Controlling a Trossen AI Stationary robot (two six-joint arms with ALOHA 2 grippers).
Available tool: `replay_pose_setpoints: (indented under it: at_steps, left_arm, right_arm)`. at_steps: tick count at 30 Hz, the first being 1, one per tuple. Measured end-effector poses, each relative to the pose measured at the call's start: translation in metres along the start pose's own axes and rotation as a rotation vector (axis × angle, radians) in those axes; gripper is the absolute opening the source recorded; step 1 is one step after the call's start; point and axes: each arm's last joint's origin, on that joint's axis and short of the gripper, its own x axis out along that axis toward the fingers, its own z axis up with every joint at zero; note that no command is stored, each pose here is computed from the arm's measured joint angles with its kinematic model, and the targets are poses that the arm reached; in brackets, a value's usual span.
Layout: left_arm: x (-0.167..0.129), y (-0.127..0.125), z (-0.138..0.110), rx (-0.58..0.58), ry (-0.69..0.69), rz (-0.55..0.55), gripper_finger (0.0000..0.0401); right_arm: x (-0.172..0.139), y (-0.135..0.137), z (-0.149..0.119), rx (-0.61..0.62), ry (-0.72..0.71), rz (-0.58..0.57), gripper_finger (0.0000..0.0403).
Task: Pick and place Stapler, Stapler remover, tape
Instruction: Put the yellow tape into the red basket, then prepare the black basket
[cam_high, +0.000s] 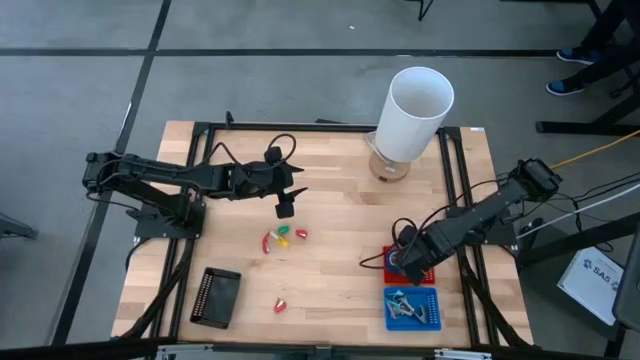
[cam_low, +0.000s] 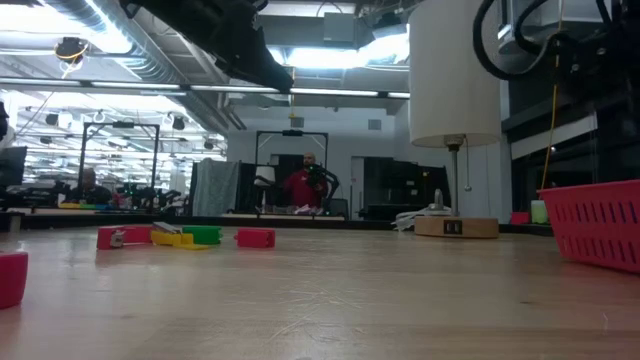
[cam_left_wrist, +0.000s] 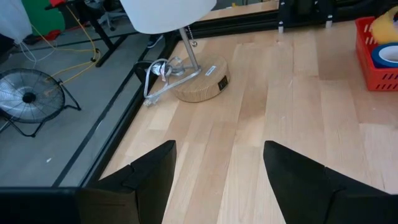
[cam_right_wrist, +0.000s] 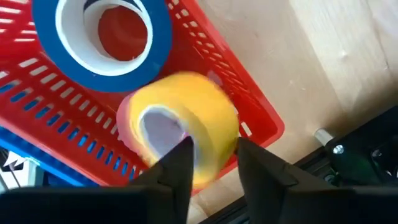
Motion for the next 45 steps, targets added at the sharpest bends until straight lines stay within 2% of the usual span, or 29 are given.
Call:
replay_pose_setpoints:
  at_steps: [5, 8, 12, 17, 22, 28, 33, 38, 43, 45]
  left_arm:
    - [0.000, 0.000, 0.000, 0.001, 0.000, 0.000, 0.0240]
    - [-0.003, 0.001, 0.001, 0.000, -0.002, 0.000, 0.0241]
    - [-0.009, 0.002, 0.001, 0.000, 0.000, -0.037, 0.0241]
    - [-0.021, 0.003, -0.001, -0.022, 0.022, -0.158, 0.0240]
    - [-0.034, 0.001, -0.006, -0.051, 0.081, -0.290, 0.0239]
    - [-0.054, -0.016, -0.014, -0.006, 0.170, -0.388, 0.0219]
    - [-0.071, -0.034, -0.022, -0.008, 0.309, -0.470, 0.0177]
    - [-0.087, -0.043, -0.026, -0.078, 0.471, -0.511, 0.0104]
    - [-0.102, -0.051, -0.033, -0.162, 0.643, -0.574, 0.0019]
    - [-0.106, -0.054, -0.038, -0.193, 0.736, -0.601, 0.0007]
  right_arm:
    - [0.000, -0.002, 0.005, 0.007, 0.017, 0.008, 0.0167]
    - [-0.001, -0.003, 0.007, 0.020, 0.074, 0.030, 0.0183]
    - [-0.002, -0.004, 0.012, -0.004, 0.116, 0.053, 0.0190]
    - [-0.003, -0.005, 0.021, -0.045, 0.095, 0.089, 0.0184]
    - [-0.004, 0.001, 0.034, -0.126, -0.006, 0.170, 0.0175]
    - [-0.010, 0.012, 0.054, -0.284, -0.213, 0.288, 0.0172]
    - [-0.020, 0.025, 0.071, -0.479, -0.466, 0.378, 0.0172]
    - [-0.036, 0.036, 0.086, -0.663, -0.706, 0.461, 0.0172]
    - [-0.042, 0.038, 0.093, -0.734, -0.803, 0.471, 0.0171]
    - [-0.042, 0.037, 0.094, -0.743, -0.811, 0.463, 0.0171]
